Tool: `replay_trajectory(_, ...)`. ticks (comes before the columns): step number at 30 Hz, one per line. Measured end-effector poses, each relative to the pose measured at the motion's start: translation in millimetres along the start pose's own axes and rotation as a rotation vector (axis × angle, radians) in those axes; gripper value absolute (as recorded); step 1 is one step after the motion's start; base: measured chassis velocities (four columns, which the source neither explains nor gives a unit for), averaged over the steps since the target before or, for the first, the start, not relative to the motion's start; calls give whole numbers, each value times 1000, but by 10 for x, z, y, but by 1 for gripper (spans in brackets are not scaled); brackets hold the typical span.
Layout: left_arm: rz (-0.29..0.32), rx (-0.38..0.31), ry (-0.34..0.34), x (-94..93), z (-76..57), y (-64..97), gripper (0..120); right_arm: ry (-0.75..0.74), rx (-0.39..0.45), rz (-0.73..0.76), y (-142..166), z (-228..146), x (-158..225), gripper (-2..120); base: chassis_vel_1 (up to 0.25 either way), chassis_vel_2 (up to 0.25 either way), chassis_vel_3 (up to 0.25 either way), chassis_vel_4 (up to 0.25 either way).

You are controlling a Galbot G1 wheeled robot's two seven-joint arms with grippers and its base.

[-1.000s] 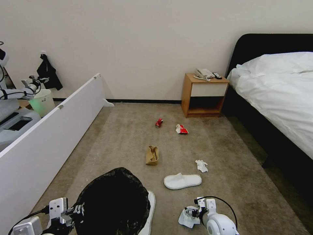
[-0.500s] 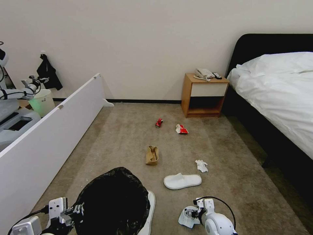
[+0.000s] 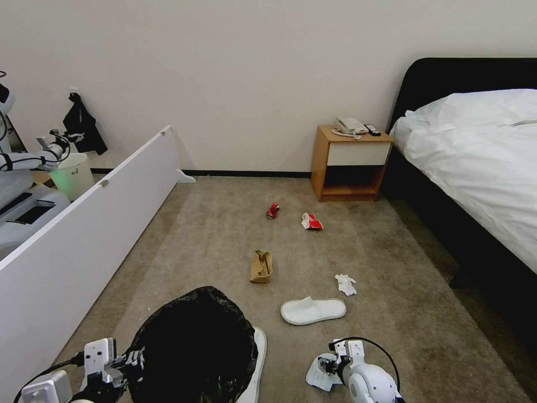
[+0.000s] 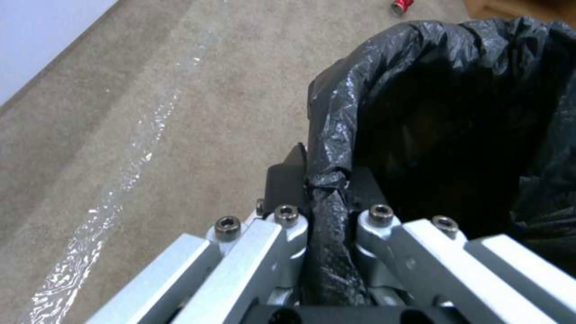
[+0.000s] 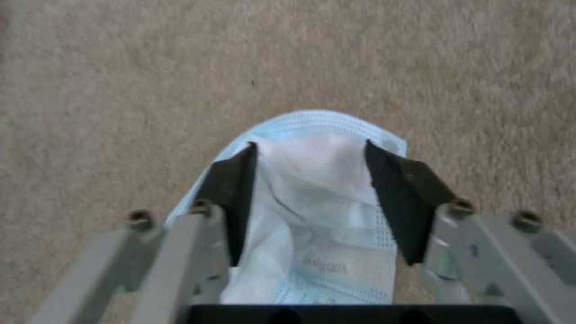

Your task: Pick up the trash bin, then pick up the garbage from the floor and place it into the trash bin.

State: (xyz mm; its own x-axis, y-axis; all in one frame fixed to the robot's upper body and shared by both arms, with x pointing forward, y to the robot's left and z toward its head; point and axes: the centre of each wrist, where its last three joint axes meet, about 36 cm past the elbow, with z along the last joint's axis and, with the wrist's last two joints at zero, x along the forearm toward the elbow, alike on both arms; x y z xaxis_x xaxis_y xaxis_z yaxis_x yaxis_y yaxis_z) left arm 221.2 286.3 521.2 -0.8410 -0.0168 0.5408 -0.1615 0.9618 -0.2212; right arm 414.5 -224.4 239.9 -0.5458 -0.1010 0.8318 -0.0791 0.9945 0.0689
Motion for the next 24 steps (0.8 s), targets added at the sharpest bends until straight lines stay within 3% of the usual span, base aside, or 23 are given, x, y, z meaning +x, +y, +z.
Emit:
replay_trajectory(10,0,2,5,3,11,-1,4,21,3,13,-33,61,3,13,0,0,0,0)
replay_trajectory(12,1,3,6,3,12,-2,4,23,1,14,-35,63,7,1,0,0,0,0)
replay_trajectory(24,1,4,9,6,17,1,4,23,-1,13,-45,9,-7,0,0,0,0,0)
